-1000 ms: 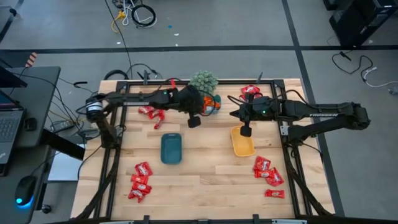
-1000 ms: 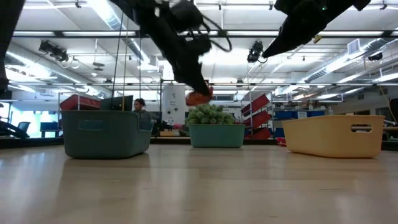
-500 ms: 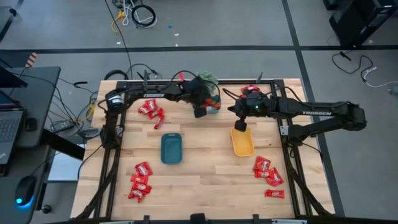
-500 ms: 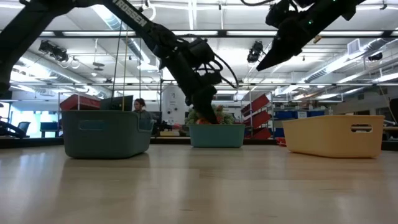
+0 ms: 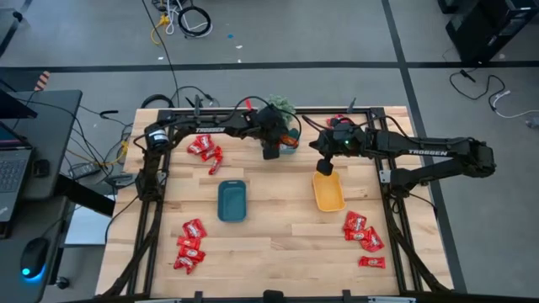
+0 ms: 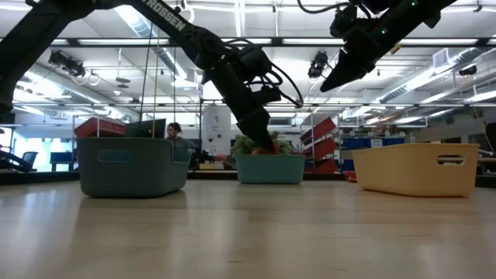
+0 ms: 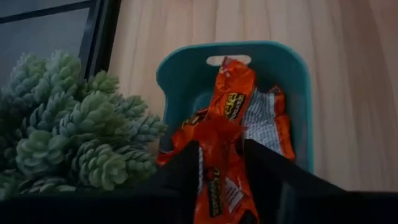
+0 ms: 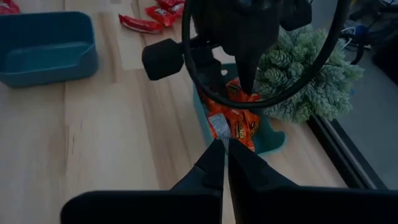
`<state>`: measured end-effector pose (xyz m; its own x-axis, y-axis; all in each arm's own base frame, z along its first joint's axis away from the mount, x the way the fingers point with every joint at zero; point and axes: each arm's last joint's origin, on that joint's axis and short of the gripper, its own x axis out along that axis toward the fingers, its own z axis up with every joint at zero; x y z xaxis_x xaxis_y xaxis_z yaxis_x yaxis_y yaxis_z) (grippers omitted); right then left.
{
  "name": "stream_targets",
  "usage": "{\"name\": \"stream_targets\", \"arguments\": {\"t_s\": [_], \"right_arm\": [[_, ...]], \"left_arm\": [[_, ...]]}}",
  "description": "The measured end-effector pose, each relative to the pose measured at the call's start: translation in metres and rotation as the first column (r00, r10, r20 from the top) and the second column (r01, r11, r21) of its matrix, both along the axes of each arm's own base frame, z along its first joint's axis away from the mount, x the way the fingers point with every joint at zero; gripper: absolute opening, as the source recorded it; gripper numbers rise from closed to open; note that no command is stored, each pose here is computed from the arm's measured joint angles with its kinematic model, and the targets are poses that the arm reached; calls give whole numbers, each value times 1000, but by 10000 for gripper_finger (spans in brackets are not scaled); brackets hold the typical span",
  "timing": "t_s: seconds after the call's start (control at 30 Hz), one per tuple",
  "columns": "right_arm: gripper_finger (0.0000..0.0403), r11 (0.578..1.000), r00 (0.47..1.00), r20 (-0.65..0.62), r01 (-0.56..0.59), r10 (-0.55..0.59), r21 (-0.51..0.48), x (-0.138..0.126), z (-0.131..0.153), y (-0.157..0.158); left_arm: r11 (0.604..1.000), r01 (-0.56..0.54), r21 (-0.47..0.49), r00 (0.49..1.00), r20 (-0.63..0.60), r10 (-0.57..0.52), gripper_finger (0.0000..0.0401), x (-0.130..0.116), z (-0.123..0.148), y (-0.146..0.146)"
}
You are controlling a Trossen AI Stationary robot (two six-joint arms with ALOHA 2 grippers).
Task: Sort candy
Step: Put the orange chocolate into the green bin, then put the red chocolate into the yellow bin
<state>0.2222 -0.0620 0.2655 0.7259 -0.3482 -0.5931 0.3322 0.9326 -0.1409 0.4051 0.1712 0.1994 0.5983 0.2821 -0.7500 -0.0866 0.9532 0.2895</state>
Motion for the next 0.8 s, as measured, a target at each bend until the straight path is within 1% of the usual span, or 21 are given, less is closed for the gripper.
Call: {"name": "stream_targets", "arguments": {"t_s": [0.1,0.17,0.23,0.3,0.4,0.5,0.6,0.7,0.73,0.8], "right_arm": [[8,1000,1000,-3,0,0,1,0,0,0],[7,1000,1000,-6,-1,1,1,0,0,0],[5,1000,1000,-6,-1,1,1,0,0,0],[5,1000,1000,-7,-3,3,-1,0,0,0],[6,1000,1000,-9,-6,6,-6,0,0,0],[5,1000,1000,-10,-6,6,-9,-1,0,-1],[1,1000,1000,-11,-1,1,-7,-1,0,-1],[1,1000,1000,-11,-2,2,-8,-1,0,-1],[1,1000,1000,-12,-2,2,-8,-1,-1,-1],[2,1000,1000,-12,-1,1,-6,-1,-1,-1]], "left_arm": [[1000,-8,9,1000,0,8,167,0,2,-1],[999,-24,30,1000,-1,24,182,0,3,-2],[999,-36,32,999,-16,37,187,-2,5,-2],[998,-55,22,998,0,55,181,-3,10,-3],[999,-38,-4,999,40,38,149,-6,22,-5],[995,12,-104,993,117,0,103,-6,31,-8],[976,88,-198,987,151,-58,59,-6,28,-12],[970,95,-222,987,151,-62,19,-7,22,-14],[970,89,-227,986,159,-54,10,-7,20,-14],[965,87,-248,983,180,-43,6,-10,16,-15]]}}
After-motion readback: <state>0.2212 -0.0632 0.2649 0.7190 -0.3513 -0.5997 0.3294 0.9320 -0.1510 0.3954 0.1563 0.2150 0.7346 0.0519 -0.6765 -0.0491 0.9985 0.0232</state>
